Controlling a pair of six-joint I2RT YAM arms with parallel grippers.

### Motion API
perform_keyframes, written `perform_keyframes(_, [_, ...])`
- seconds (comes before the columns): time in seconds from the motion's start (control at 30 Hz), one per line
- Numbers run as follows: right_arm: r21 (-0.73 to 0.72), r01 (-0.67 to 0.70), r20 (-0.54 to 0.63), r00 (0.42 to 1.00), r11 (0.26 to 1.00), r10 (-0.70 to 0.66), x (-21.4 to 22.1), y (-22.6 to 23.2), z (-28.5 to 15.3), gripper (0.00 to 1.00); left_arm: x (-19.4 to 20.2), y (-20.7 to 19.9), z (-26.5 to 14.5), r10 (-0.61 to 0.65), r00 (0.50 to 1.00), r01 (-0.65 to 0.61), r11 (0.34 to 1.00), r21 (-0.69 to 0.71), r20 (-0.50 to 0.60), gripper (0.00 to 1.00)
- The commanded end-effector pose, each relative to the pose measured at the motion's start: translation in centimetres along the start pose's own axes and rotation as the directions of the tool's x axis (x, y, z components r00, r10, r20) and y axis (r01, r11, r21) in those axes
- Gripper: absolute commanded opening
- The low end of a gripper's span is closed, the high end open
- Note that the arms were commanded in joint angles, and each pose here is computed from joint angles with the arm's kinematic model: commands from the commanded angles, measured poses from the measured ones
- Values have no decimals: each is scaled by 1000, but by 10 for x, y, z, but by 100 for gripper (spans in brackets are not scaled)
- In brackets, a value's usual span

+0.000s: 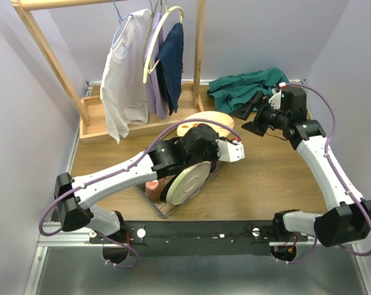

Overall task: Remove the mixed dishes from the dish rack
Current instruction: Place the plate at the center of the board.

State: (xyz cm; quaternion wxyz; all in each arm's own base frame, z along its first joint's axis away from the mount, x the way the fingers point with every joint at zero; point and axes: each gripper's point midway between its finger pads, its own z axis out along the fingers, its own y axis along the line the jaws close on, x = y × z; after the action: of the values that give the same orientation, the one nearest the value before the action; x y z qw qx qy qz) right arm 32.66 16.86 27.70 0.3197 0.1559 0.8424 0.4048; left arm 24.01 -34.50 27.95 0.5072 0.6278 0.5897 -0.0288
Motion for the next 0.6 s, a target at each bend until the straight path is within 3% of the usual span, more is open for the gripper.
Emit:
perform_keyframes(0.0, [-47,-19,-98,995,999,15,12,4,12,91,-33,43,-7,91,993,-74,977,-202,72,0])
perform_keyframes(0.17, [-32,-28,-160,987,999,22,24,-9,21,85,-34,38,0,137,989,-122,970,-209,55,0])
perform_keyframes(0.4, [-12,-19,-213,977,1000,16,30,-20,33,58,-30,25,12,180,983,-172,967,-188,28,0])
perform_keyframes(0.57, [4,-4,-232,973,1000,5,33,-26,37,44,-30,19,20,207,978,-203,965,-169,8,0])
